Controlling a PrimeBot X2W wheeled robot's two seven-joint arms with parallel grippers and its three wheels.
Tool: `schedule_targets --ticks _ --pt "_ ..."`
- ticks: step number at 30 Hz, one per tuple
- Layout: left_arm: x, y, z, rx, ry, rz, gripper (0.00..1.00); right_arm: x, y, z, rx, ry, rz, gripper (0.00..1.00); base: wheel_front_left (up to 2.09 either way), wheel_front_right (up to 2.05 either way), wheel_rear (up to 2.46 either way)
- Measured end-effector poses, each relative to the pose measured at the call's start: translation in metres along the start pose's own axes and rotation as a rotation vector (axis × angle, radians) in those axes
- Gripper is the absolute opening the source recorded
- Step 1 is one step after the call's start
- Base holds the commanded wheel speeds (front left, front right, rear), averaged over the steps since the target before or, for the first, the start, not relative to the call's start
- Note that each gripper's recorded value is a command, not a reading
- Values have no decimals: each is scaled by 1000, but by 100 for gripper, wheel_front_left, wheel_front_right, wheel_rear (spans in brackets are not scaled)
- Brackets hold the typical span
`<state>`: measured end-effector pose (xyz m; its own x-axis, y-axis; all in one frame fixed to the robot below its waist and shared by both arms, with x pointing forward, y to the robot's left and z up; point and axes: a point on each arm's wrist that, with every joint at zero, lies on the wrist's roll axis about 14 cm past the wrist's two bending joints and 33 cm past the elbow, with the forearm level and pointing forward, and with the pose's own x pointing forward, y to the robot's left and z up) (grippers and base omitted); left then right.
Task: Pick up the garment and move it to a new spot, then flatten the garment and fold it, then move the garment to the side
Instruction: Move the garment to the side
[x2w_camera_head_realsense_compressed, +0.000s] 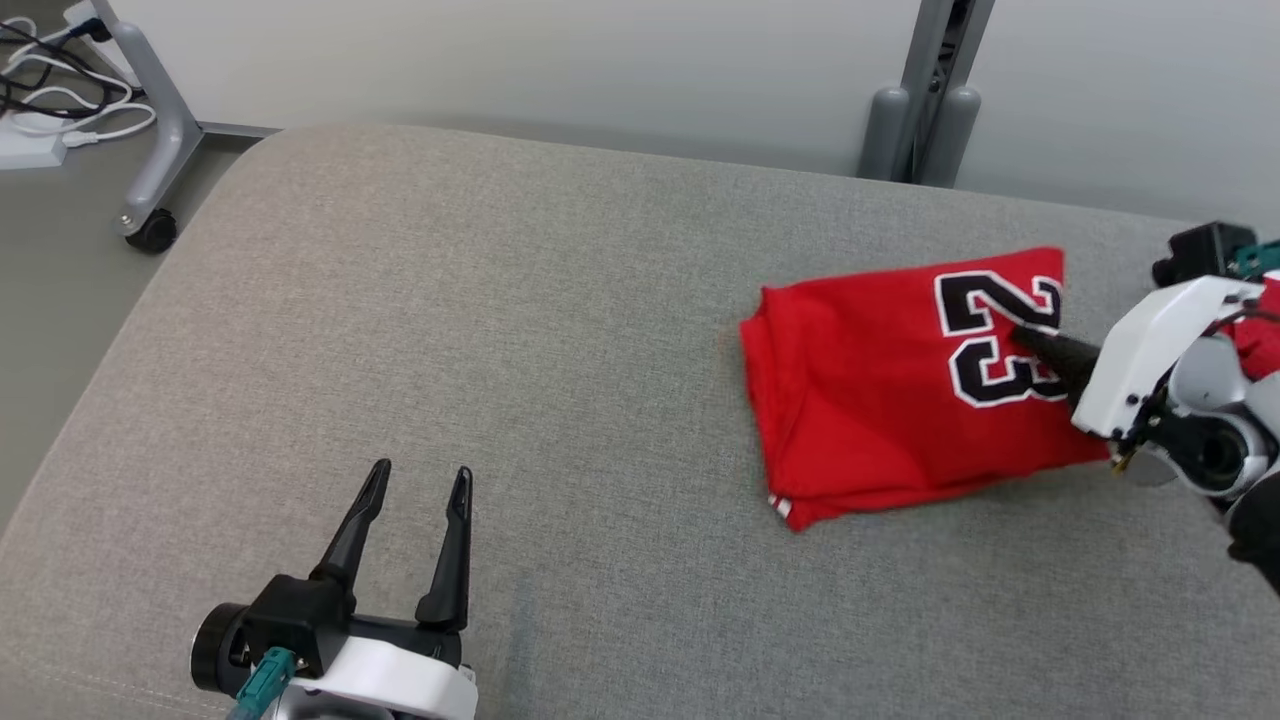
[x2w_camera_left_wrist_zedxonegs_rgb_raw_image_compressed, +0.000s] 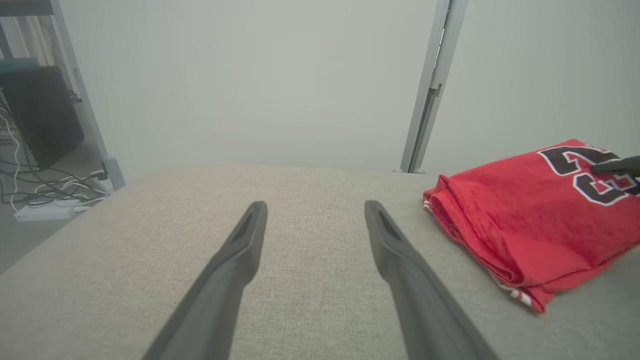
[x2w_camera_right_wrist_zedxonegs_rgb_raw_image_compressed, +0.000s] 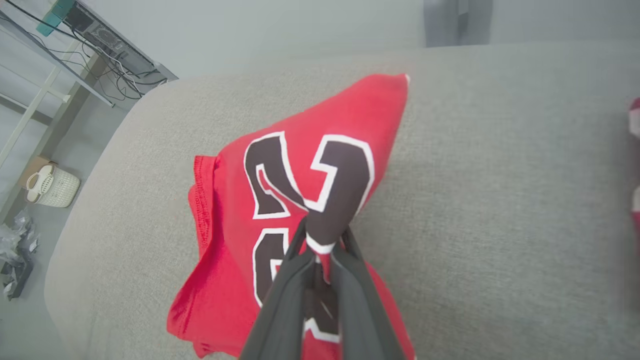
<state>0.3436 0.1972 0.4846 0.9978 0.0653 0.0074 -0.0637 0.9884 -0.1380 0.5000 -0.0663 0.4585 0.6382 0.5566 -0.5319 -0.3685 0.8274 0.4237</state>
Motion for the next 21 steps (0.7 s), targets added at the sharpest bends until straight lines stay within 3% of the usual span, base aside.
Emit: schedule_targets --ticks 9,21 --pt "22 -9 -5 23 12 -38 100 -12 -60 53 -53 -34 -149 0 0 0 0" --pt "45 -23 -15 63 29 -104 100 -50 -126 69 -53 34 -312 0 0 0 0"
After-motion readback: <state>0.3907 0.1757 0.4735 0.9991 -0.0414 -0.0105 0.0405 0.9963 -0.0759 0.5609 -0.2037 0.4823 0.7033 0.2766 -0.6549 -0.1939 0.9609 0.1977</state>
